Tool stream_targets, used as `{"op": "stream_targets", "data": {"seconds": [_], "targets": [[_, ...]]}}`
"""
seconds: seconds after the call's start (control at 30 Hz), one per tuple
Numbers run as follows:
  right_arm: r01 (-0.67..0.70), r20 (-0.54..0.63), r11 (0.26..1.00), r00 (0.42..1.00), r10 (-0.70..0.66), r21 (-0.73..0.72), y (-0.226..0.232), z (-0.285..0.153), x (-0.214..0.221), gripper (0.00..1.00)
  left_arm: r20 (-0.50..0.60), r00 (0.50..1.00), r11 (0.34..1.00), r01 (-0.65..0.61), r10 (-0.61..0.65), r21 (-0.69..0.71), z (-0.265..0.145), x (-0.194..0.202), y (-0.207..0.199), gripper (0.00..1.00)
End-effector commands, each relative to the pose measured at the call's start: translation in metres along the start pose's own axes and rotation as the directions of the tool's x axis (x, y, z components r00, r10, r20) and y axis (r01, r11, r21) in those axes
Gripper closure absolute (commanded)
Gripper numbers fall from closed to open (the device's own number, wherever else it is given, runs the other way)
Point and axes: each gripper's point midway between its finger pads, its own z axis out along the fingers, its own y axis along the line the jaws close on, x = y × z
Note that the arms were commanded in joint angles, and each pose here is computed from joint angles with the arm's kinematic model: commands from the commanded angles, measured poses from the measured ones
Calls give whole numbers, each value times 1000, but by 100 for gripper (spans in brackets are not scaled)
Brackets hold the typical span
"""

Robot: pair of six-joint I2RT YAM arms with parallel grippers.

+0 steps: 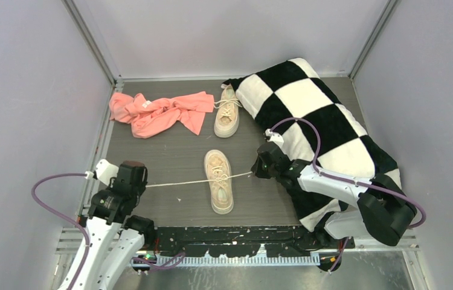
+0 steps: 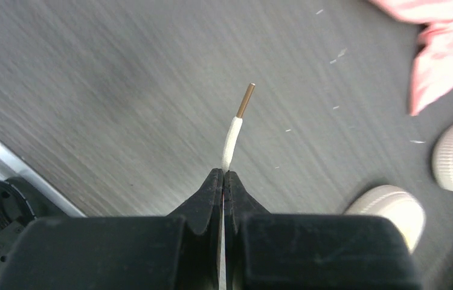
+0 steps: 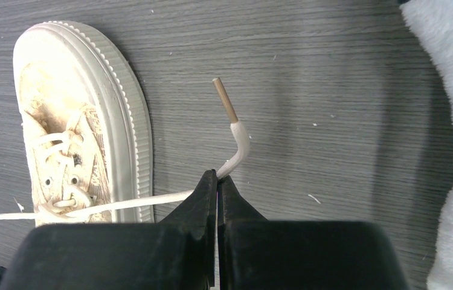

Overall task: Tie the shoes
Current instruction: Tie the shoelace on the shoe.

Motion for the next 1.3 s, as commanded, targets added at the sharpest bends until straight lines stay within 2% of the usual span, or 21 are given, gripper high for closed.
{"op": "stream_targets", "data": {"seconds": [0.0,0.13,0.23,0.47,0.67,0.87,1.0,1.13,1.27], "targets": [[0,104,999,995,3,-33,15,-16,-39,99,148,989,997,21,-31,68,-29,-54,-21,99],[5,135,999,991,0,-39,18,-25,-53,99,223,973,994,45,-66,100,-43,-77,-25,99],[12,145,999,989,-6,-39,19,-29,-59,99,237,970,995,38,-59,91,-41,-79,-26,99],[22,142,1000,990,-21,-6,9,-21,-59,99,172,985,999,16,-23,43,-18,-55,-25,99],[-1,93,1000,996,-2,31,-11,-4,-39,99,156,988,1000,10,-8,-11,-7,-42,-11,100],[-15,48,999,999,13,39,-16,9,-25,99,67,997,999,40,-38,-27,7,-11,0,100],[-22,69,1000,997,22,-1,-2,0,-38,99,36,999,988,-19,13,156,-3,-15,-42,99],[-8,115,994,993,20,-105,32,-19,-69,99,45,989,925,-149,142,349,-28,-30,-93,99],[4,104,969,994,22,-248,80,-29,-92,99,25,967,844,-235,255,481,-50,-29,-125,100]]}}
